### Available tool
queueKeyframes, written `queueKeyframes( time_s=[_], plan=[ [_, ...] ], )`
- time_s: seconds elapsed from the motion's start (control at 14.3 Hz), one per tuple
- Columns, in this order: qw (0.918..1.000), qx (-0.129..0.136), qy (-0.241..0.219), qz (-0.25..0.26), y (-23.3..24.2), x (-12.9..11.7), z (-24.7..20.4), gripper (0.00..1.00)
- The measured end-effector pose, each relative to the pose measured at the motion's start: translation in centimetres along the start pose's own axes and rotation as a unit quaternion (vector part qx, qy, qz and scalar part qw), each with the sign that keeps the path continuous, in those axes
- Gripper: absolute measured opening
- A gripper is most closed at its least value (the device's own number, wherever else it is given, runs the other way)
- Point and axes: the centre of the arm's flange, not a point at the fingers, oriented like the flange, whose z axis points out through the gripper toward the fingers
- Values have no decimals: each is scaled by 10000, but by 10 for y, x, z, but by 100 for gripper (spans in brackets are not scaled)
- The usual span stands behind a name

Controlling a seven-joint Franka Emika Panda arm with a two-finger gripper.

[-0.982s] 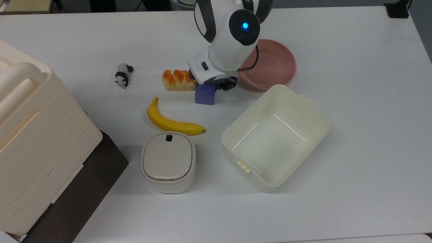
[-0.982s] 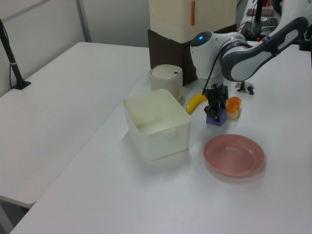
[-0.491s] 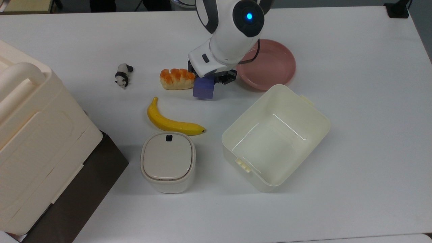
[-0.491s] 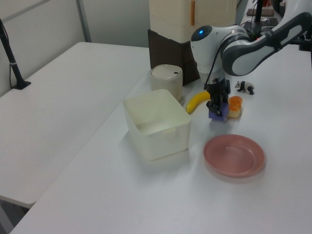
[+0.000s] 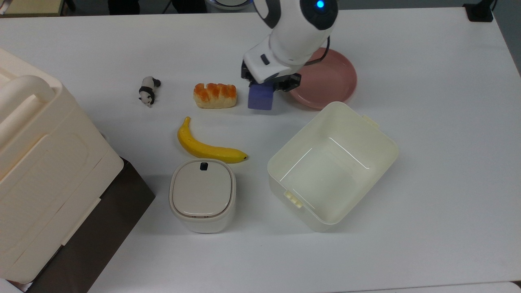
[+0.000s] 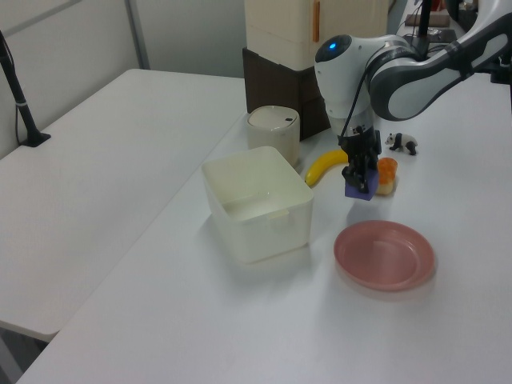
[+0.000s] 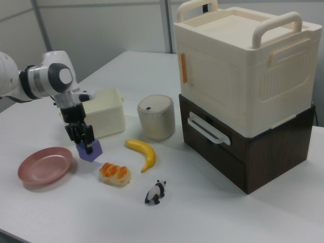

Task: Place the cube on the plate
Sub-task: 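Carry the purple cube over and lower it onto the pink plate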

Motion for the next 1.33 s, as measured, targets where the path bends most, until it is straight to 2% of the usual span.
queueKeyframes(
  time_s=[0.35, 0.77, 1.12, 1.26, 1.33],
  plan=[
    [9997, 75, 87, -197, -44, -27, -16, 54],
    [9997, -2, 132, -220, -100, -72, -29, 54],
    [9998, -13, 145, -143, -108, -80, -30, 54],
    [9999, -23, 135, -104, -108, -80, -30, 60],
    [9999, -42, 117, -92, -107, -80, -29, 60]
  ],
)
